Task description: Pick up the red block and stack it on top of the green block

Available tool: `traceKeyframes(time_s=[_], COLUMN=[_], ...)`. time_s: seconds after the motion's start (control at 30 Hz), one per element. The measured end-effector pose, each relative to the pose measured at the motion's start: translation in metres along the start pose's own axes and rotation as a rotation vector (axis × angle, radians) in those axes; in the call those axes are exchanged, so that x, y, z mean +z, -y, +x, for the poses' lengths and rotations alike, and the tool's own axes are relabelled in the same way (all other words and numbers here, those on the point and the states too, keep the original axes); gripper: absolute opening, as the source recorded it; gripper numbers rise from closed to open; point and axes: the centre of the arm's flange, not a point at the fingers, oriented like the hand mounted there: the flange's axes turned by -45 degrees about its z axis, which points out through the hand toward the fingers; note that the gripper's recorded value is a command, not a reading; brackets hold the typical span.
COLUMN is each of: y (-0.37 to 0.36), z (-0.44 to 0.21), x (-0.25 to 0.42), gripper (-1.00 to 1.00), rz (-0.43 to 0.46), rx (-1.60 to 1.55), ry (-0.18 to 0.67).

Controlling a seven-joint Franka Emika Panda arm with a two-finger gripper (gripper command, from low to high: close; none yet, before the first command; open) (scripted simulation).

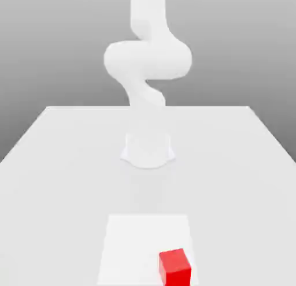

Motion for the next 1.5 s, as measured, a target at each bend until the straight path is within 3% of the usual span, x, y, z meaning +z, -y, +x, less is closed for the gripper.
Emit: traceKeyframes(time_s=[0.4, 0.83, 0.97, 1.0, 1.23, 1.37, 1.5], y=[0.022, 0.046, 0.047, 0.046, 0.047, 0.047, -0.019], z=[-0.056, -0.220, -0.260, -0.269, -0.271, -0.242, -0.211], x=[0.227, 0.410, 0.450, 0.460, 0.462, 0.429, 0.428], gripper=[0.00, 0.00, 0.00, -1.00, -1.00, -1.00, -1.00], rz=[0.036, 0.080, 0.083, 0.083, 0.084, 0.084, 0.006], rx=[-0.102, -0.215, -0.222, -0.222, -0.223, -0.222, -0.013], ry=[0.343, 0.702, 0.724, 0.725, 0.726, 0.726, 0.730])
